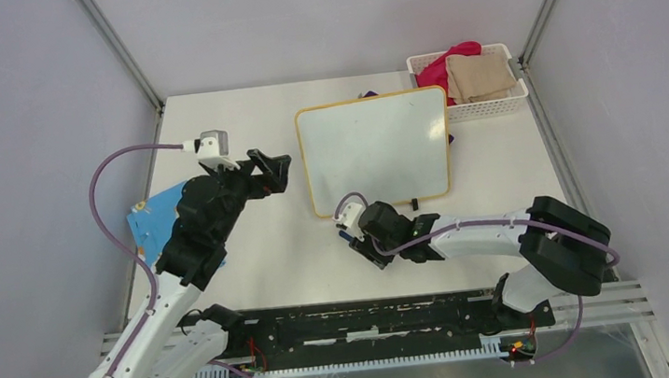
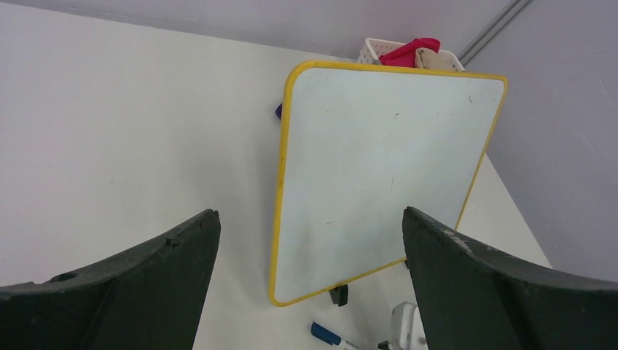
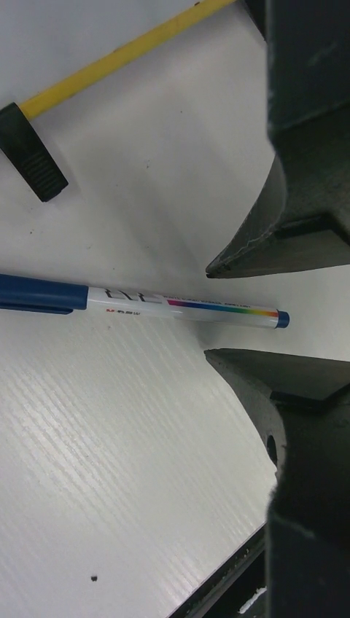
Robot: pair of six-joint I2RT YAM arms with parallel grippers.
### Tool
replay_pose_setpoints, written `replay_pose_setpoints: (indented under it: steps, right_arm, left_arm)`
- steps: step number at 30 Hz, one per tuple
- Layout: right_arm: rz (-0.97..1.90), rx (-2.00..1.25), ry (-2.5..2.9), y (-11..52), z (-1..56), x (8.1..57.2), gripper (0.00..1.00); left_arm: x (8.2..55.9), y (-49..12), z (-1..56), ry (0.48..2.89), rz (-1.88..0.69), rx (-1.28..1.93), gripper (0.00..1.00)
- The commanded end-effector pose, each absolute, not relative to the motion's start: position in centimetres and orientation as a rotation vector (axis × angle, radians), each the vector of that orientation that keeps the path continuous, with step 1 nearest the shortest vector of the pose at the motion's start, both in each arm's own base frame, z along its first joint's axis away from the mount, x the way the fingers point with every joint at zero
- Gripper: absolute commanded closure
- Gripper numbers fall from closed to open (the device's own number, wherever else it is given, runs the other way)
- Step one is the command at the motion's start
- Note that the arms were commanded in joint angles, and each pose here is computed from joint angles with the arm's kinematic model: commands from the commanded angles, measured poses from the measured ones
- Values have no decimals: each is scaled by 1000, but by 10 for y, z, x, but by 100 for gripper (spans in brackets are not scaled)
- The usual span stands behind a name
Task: Write a sentence on the whiteboard
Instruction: Open the whiteboard marker at the center of the board.
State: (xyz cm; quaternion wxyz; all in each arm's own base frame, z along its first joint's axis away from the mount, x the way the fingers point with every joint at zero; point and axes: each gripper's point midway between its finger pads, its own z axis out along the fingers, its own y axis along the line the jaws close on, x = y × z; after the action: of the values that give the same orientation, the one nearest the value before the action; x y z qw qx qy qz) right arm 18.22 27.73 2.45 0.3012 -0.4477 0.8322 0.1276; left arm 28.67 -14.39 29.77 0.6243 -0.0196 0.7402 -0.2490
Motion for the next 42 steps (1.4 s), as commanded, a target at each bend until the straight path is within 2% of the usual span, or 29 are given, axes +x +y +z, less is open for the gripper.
replay_pose_setpoints:
  steps: [1,15,27,42]
  right_arm:
    - [363,-1183,2189,292,31,187,55]
    - [270,-1211,2253,269,4,181,74]
    - [333,-1154,2229,268,9,176,100]
    - [260,-1036,2187,252,19,187,100]
  left_arm:
    - [287,-143,313,1647,-550,-13,0]
    - [286,-144,311,1652,-546,-11,0]
    - [286,-143,311,1655,-538,-15,0]
    - [287,-143,307,1666,-523,-19,0]
